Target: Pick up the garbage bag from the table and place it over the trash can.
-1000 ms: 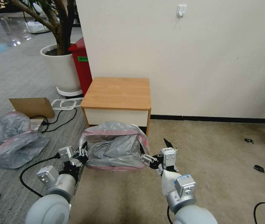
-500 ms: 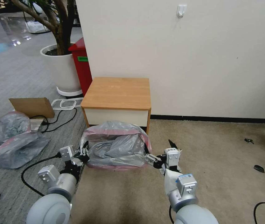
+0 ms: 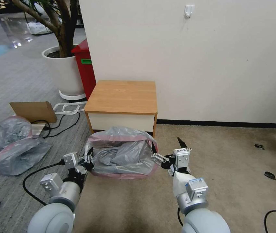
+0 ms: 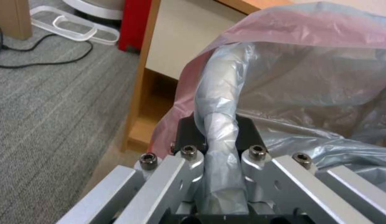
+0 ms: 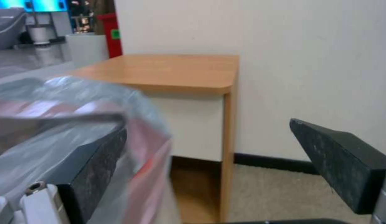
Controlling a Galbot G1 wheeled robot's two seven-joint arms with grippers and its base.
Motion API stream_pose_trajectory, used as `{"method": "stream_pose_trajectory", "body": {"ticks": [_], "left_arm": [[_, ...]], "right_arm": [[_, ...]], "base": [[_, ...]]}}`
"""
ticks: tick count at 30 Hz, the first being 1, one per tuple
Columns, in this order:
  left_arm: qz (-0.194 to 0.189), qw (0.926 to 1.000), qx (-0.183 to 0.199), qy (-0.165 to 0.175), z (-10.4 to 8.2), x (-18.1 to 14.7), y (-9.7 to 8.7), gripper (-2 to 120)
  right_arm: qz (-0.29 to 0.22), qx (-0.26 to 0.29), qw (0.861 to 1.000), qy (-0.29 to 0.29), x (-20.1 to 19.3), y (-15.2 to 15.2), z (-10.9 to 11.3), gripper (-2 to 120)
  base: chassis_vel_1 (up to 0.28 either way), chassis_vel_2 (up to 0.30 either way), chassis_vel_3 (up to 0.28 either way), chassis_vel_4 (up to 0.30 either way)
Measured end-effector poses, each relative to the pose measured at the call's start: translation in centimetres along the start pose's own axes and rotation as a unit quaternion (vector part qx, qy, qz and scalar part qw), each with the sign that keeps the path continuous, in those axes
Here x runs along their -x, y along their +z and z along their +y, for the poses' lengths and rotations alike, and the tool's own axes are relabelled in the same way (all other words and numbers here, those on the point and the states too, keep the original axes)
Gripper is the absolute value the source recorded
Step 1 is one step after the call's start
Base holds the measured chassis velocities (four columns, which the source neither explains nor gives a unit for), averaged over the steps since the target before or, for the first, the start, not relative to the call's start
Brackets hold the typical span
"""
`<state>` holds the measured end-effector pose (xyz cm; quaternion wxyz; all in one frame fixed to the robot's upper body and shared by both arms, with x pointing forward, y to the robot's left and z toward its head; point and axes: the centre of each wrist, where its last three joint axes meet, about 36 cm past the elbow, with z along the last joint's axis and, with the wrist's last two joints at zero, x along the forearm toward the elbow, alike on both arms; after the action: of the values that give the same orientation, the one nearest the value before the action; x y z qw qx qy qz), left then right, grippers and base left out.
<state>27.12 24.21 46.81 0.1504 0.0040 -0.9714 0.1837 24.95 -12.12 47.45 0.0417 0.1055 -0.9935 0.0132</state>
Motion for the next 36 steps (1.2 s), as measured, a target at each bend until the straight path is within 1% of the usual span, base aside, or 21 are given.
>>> {"method": "stream_pose_trajectory", "body": {"ticks": [6, 9, 16, 26, 36], "left_arm": [[-0.002, 1.0000, 0.001, -0.001, 0.1, 0.1, -0.1, 7], [-0.003, 1.0000, 0.001, -0.002, 0.2, 0.2, -0.1, 7], [-0.004, 1.0000, 0.000, -0.004, 0.2, 0.2, -0.1, 7], [-0.005, 1.0000, -0.001, -0.002, 0.0, 0.1, -0.2, 7], [-0.005, 1.0000, -0.001, -0.002, 0.0, 0.1, -0.2, 7]], "right_arm": [[0.012, -0.004, 1.000, -0.008, -0.8, 0.3, 0.6, 100], [0.018, -0.021, 1.000, 0.000, -1.1, 0.5, 0.6, 100], [0.029, -0.027, 0.999, 0.020, -1.1, 0.5, 0.3, 100], [0.024, -0.029, 0.999, 0.039, -0.8, 0.4, -0.1, 100], [0.010, -0.026, 0.999, 0.033, -0.5, 0.7, 0.2, 100]], "base": [[0.000, 0.000, 0.000, 0.000], [0.000, 0.000, 0.000, 0.000], [0.000, 0.000, 0.000, 0.000], [0.000, 0.000, 0.000, 0.000], [0.000, 0.000, 0.000, 0.000]]}}
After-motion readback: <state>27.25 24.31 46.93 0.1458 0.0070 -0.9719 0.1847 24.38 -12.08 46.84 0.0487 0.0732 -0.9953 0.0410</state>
